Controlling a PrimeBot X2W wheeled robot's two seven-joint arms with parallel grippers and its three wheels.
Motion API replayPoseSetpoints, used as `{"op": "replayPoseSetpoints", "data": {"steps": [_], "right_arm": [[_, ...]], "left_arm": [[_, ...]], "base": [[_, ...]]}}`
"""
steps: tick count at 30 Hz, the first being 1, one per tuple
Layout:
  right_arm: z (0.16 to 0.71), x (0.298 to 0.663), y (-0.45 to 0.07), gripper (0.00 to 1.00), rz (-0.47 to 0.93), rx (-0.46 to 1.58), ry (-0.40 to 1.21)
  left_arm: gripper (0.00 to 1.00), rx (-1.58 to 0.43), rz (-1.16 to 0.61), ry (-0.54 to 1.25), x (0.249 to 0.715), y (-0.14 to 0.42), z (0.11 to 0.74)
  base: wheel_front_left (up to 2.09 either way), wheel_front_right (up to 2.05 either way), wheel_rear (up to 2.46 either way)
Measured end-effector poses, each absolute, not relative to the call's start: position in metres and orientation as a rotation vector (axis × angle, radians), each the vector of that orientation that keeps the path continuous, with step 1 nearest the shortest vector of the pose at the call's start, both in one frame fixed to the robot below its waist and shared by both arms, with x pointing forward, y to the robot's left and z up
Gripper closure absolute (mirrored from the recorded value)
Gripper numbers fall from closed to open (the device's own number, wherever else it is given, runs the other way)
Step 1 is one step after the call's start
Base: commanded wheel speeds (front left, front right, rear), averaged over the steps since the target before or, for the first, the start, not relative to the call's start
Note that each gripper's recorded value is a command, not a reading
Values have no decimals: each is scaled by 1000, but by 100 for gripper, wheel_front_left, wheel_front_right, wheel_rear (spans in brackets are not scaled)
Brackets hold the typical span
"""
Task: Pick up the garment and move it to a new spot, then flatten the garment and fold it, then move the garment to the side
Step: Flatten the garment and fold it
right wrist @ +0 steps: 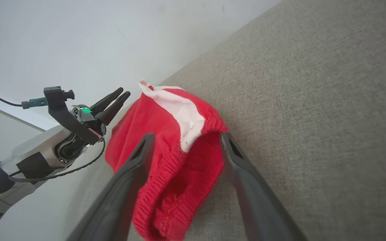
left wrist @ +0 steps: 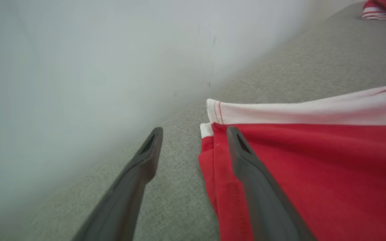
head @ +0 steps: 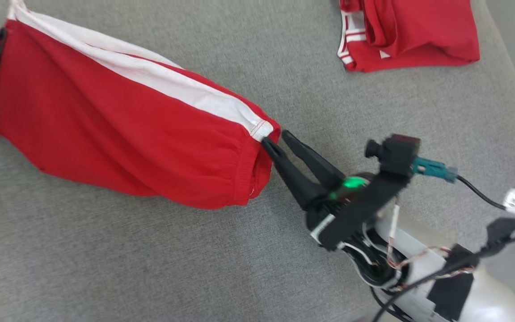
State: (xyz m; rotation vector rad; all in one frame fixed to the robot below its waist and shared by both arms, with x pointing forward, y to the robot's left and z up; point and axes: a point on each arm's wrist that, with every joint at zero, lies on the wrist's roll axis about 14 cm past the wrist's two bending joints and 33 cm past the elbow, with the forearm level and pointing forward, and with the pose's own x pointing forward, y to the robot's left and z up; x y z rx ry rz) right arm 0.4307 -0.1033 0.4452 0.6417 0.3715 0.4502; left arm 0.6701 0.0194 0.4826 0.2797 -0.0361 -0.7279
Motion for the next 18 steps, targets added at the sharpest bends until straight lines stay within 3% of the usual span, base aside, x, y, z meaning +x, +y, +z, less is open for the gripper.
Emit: {"op": "replayPoseSetpoints", "data": {"steps": [7,18], "right_arm": [[458,412,-116,0,459,577,330],[501,405,-119,0,481,340,84]], "left_arm": [[0,261,-670,-82,654,41,512],[0,219,-582,-169,609,72,550]], "base": [[0,0,0],[0,0,0]]}}
